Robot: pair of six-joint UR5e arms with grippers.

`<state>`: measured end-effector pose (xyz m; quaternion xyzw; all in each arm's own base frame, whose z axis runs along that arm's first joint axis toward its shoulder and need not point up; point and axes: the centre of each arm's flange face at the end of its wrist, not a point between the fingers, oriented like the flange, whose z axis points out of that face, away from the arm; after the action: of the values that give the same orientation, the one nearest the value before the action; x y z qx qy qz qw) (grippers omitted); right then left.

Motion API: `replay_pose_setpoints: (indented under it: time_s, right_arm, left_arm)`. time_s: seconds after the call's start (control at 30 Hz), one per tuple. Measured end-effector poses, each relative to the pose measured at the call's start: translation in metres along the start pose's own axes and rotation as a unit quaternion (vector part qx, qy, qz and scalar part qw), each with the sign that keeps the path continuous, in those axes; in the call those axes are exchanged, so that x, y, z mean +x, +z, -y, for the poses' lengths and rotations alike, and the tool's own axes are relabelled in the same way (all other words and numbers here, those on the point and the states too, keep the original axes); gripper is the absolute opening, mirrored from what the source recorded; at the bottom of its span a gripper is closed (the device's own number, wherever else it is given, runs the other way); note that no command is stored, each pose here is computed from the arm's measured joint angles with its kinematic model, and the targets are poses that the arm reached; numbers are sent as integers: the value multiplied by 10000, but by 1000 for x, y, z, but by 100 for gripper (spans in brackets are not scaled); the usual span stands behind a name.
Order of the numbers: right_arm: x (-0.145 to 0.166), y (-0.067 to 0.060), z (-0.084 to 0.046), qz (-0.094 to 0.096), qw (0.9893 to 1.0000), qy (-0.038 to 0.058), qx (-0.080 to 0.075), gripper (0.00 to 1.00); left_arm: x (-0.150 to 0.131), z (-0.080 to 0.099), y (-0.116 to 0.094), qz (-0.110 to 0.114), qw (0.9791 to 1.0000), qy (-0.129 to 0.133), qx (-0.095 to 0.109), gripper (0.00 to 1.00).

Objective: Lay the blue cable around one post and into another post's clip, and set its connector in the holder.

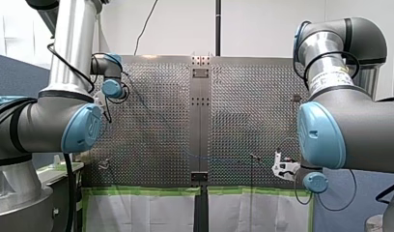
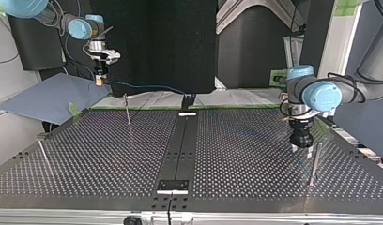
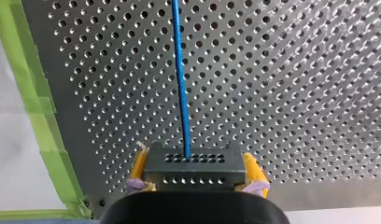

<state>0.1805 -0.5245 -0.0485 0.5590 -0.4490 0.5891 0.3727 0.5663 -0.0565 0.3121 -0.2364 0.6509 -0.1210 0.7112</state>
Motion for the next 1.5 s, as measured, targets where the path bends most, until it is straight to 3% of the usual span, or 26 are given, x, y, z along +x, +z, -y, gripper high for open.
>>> replay_pose_setpoints:
  time_s: [0.23, 0.47, 0.63, 0.8, 0.9, 1.13, 1.3, 1.5]
  right_arm:
    - [0, 0, -1, 22, 10000, 14, -27, 0]
    - [-1, -1, -1, 31, 10000, 17, -30, 0]
    - [-1, -1, 0, 32, 10000, 21, -24, 0]
    - [-1, -1, 2, 49, 10000, 25, -8, 0]
    - [-1, -1, 2, 62, 10000, 29, -5, 0]
    - [-1, 0, 3, 66, 10000, 30, 15, 0]
    - [-1, 1, 3, 73, 10000, 31, 28, 0]
    - [-1, 1, 4, 78, 10000, 28, 35, 0]
  left_arm:
    - [2, -1, -4, -63, 9996, -208, -201, 100]
    - [-2, -15, -20, -125, 9979, -82, -625, 100]
    - [-12, -22, -37, -19, 9972, -52, -743, 100]
    - [-17, -29, -56, -81, 9961, 100, -871, 100]
    - [-19, -34, -70, -163, 9945, 244, -1010, 100]
    - [-24, -47, -105, -366, 9873, 619, -1418, 100]
    - [-29, -45, -120, -513, 9853, 820, -1406, 100]
    - [-54, -26, -125, -495, 9886, 869, -1128, 100]
